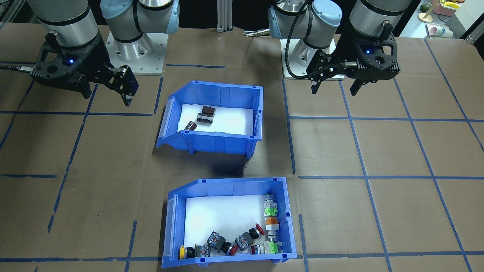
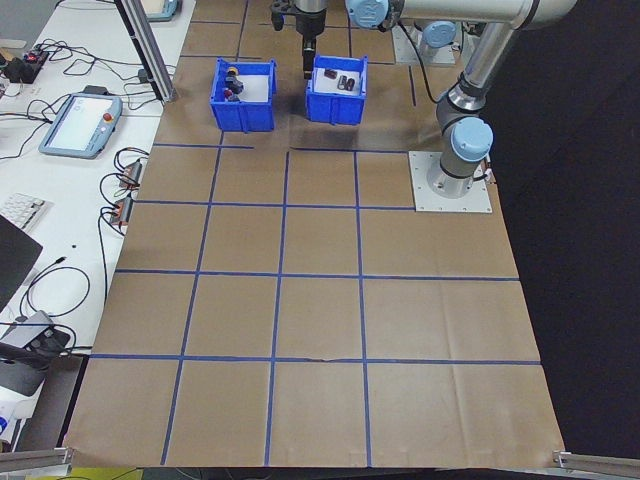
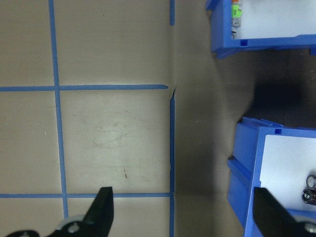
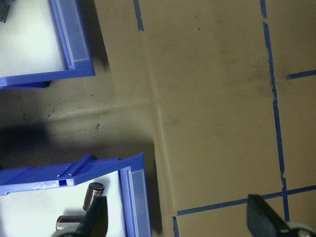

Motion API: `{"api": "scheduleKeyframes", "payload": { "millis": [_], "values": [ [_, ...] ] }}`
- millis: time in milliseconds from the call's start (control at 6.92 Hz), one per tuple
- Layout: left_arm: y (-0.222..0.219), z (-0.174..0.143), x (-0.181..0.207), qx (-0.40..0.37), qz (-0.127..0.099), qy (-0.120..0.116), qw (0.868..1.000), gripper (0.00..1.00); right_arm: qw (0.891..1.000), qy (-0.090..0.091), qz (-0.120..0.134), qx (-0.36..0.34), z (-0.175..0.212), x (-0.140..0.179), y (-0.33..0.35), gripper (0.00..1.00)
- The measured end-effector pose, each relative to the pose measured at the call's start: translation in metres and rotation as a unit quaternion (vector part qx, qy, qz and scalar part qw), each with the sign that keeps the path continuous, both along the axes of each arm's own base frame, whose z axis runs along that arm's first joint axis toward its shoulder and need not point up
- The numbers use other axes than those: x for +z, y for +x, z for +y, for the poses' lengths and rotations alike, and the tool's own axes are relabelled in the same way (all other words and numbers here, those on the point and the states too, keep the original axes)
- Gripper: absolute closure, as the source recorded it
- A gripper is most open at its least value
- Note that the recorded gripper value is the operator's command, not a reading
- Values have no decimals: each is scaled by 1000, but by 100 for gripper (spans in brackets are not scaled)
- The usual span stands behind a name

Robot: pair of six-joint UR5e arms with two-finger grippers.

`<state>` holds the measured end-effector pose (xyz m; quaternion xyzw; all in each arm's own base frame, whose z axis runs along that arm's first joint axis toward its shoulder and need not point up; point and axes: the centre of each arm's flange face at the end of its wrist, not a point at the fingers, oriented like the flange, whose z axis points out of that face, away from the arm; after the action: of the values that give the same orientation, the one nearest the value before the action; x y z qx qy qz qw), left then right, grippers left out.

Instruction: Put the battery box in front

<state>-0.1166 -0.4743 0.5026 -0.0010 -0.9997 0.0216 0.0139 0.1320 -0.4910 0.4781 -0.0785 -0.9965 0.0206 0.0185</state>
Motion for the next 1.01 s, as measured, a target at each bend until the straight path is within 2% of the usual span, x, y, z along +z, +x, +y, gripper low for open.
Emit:
{"api": "scheduleKeyframes", "payload": {
  "millis": [289, 578, 722, 867, 1011],
  "values": [
    [0, 1, -2, 1, 0, 2, 1000, 0, 999, 7, -1, 54, -22, -7, 1, 0],
    [-1, 7, -8, 16, 2, 8, 1000, 0, 991, 7, 1, 134, -56, -7, 7, 0],
    [-2, 12, -14, 47, 9, 15, 999, 0, 981, 8, 1, 192, -72, -10, 23, 0],
    [-6, 18, -29, 106, 27, 33, 993, 0, 964, 12, -1, 266, -92, -20, 48, 0],
    [-9, 28, -51, 190, 40, 61, 979, 0, 942, 13, -1, 336, -115, -30, 77, 0]
  ]
}}
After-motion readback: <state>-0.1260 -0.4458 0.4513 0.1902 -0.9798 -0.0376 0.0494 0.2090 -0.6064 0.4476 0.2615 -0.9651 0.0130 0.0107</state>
